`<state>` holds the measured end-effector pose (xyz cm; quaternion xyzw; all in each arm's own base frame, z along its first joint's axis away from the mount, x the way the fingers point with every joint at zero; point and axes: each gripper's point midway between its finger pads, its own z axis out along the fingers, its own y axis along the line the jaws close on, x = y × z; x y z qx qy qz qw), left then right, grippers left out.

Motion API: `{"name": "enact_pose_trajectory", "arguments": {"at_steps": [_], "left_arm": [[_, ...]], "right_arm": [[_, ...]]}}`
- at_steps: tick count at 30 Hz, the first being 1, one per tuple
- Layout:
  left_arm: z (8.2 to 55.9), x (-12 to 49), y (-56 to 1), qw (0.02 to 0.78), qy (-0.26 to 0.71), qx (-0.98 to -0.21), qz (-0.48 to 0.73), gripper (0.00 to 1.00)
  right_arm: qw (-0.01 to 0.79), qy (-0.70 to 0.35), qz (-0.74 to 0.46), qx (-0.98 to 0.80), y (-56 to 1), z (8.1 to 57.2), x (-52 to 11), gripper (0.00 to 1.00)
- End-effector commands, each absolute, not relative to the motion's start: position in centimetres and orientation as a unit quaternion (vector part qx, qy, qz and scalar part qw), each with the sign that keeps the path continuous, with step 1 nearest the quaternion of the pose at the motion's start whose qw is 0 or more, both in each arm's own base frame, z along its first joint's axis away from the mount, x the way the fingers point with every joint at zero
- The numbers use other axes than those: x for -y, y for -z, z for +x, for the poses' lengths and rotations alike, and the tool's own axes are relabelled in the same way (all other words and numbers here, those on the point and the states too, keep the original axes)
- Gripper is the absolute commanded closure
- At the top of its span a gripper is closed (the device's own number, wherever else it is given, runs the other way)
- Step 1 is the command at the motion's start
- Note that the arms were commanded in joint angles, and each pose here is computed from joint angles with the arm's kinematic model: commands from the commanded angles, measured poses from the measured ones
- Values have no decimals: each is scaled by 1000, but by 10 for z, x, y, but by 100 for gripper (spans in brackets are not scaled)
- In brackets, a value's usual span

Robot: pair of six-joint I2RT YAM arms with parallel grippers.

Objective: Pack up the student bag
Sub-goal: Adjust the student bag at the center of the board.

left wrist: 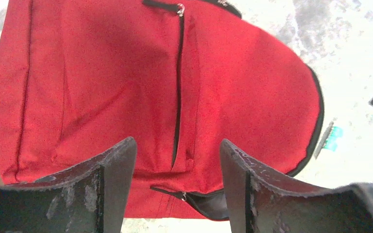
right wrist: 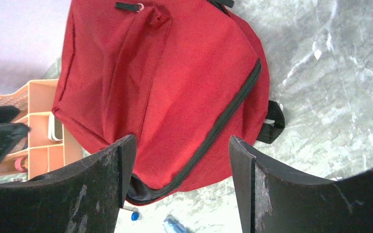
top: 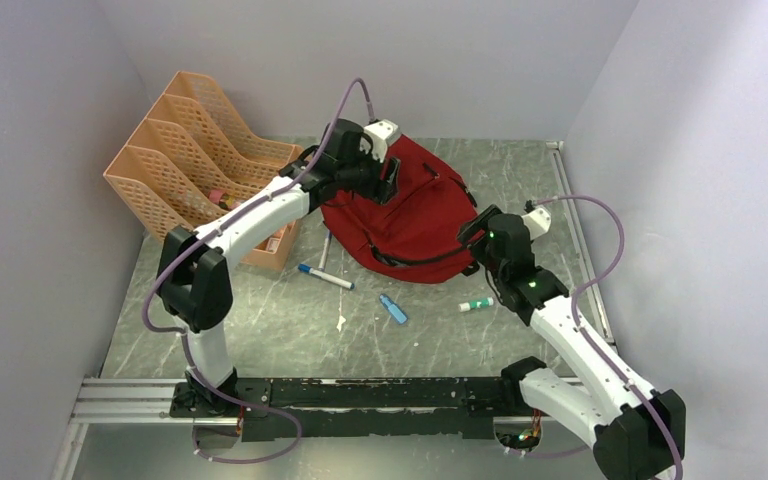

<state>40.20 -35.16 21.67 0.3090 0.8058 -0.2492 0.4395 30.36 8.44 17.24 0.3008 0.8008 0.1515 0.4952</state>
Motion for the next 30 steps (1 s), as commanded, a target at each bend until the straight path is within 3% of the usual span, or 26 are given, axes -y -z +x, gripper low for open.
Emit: {"name": "enact_pose_trajectory", "arguments": {"at_steps": [1, 4, 8, 10, 16, 30], "left_arm": [[408, 343, -211, 446, 226, -822, 271, 31], [422, 325, -189, 429, 203, -848, 236, 26], [440, 315, -174, 428, 163, -858, 232, 7], [444, 321, -172, 426, 161, -854, 249, 3], [452, 344, -157, 430, 114, -839, 313, 3], [456, 384, -114, 434, 7, -824, 365, 5]], "right_arm": [[514, -153, 280, -797, -196, 306, -84, 27], [507, -149, 278, -802, -197, 308, -85, 27], [474, -140, 285, -821, -187, 309, -90, 26], [454, -137, 291, -831, -181, 308, -92, 26], [414, -127, 316, -844, -163, 293, -90, 27], [407, -125, 320, -846, -157, 273, -82, 27]]}}
